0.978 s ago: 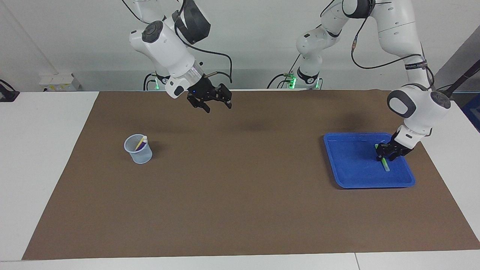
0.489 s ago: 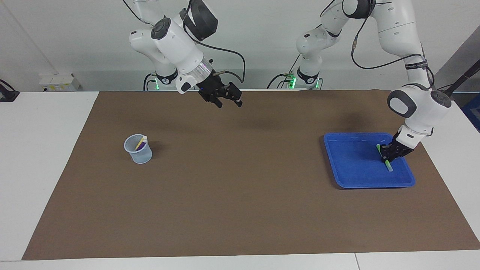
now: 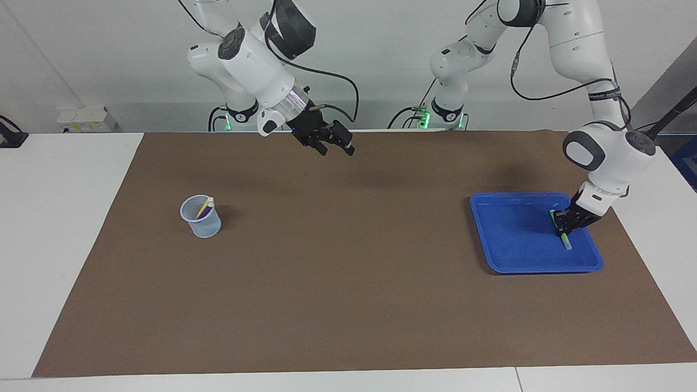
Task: Transfer and insert pens with both arms
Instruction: 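Grasp the green pen with the left gripper while the right gripper returns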
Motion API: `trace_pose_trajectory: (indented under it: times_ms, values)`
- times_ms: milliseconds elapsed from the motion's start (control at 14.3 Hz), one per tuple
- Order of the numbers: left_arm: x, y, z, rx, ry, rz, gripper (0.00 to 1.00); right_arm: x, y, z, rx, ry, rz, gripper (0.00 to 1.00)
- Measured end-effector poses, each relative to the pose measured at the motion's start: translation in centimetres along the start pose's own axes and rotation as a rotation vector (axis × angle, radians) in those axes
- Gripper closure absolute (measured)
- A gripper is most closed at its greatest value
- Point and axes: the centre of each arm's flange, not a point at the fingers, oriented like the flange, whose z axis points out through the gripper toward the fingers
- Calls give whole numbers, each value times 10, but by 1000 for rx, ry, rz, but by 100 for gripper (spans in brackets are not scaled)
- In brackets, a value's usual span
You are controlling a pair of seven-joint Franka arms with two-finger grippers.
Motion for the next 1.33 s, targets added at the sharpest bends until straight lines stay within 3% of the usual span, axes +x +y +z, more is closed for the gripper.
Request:
trace_pose_trajectory:
  times_ms: [210,489,1048,1328]
  values:
    - [7,16,-5,-25,-40,-63,83,1,-1,-1,10,11,17,0]
    - [25,54,-55,-32,-66,-179,83,-9,-7,5,21,13,18,0]
    - [23,108,-142,-12,-49,-498,83,-9,-7,5,20,13,22,0]
    - [15,133,-188,-52,-36,-696,83,-8,-7,5,20,14,22,0]
